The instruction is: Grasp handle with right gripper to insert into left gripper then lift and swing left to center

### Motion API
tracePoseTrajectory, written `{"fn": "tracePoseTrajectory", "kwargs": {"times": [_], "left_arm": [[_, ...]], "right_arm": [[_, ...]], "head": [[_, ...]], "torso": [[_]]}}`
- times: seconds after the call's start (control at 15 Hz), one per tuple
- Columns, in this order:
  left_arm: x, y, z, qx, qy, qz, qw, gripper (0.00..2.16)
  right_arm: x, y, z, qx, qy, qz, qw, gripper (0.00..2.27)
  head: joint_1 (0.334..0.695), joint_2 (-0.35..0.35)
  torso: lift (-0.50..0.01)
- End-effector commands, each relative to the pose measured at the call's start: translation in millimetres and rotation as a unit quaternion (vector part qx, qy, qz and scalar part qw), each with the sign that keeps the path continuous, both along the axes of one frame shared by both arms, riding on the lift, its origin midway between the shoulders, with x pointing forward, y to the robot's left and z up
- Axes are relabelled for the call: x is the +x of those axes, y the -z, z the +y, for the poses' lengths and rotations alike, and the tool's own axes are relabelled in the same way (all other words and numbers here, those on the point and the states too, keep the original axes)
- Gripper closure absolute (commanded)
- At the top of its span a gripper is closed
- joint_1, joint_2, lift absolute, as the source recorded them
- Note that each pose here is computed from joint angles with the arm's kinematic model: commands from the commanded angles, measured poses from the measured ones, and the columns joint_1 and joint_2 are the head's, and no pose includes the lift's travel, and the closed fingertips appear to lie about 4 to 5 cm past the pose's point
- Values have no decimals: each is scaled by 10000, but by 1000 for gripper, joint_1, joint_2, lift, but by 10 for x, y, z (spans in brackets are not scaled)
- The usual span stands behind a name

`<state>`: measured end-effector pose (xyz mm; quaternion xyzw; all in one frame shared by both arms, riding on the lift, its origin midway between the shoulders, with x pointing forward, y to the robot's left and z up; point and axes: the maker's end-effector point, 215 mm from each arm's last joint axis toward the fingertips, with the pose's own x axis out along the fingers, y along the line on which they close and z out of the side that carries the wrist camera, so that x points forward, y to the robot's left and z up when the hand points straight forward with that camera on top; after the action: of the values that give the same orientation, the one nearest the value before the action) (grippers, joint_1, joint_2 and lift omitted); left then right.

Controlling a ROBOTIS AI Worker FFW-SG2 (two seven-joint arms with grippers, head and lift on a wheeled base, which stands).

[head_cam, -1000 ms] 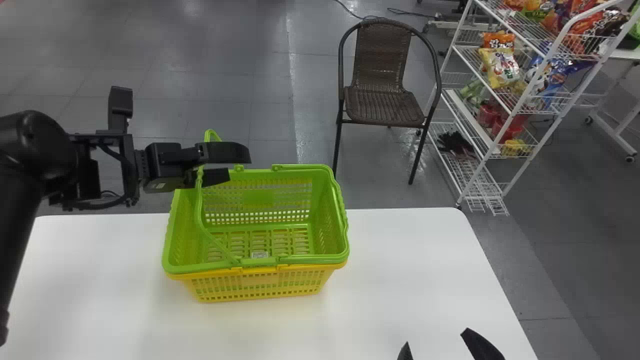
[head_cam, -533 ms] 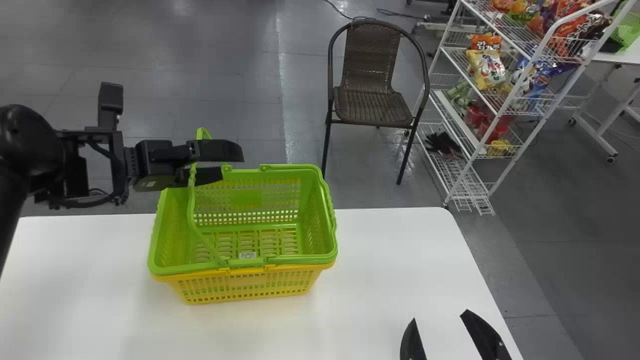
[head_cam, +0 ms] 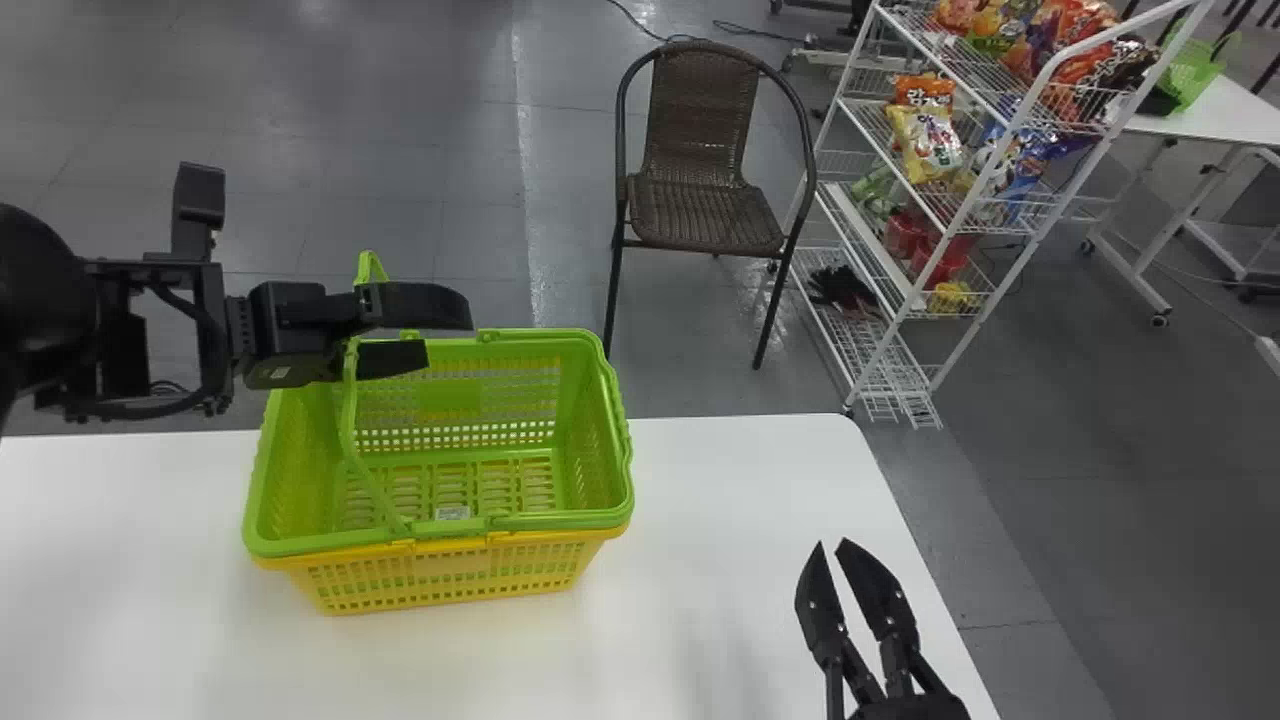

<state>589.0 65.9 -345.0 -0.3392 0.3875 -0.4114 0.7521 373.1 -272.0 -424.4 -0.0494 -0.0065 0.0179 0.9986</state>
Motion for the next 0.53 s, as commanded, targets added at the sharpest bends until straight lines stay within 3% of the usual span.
{"fn": "tracePoseTrajectory", "kwargs": {"times": [0.0,0.47], "left_arm": [[-7,-2,-28,-10,18,3,10000,76],[-66,42,-54,-73,56,76,9999,76]], "right_arm": [[249,66,-10,-163,-9,149,9998,2125],[892,363,176,-420,-151,625,9971,2125]], "head": [[695,-233],[695,-217]], "torso": [[0],[0]]}}
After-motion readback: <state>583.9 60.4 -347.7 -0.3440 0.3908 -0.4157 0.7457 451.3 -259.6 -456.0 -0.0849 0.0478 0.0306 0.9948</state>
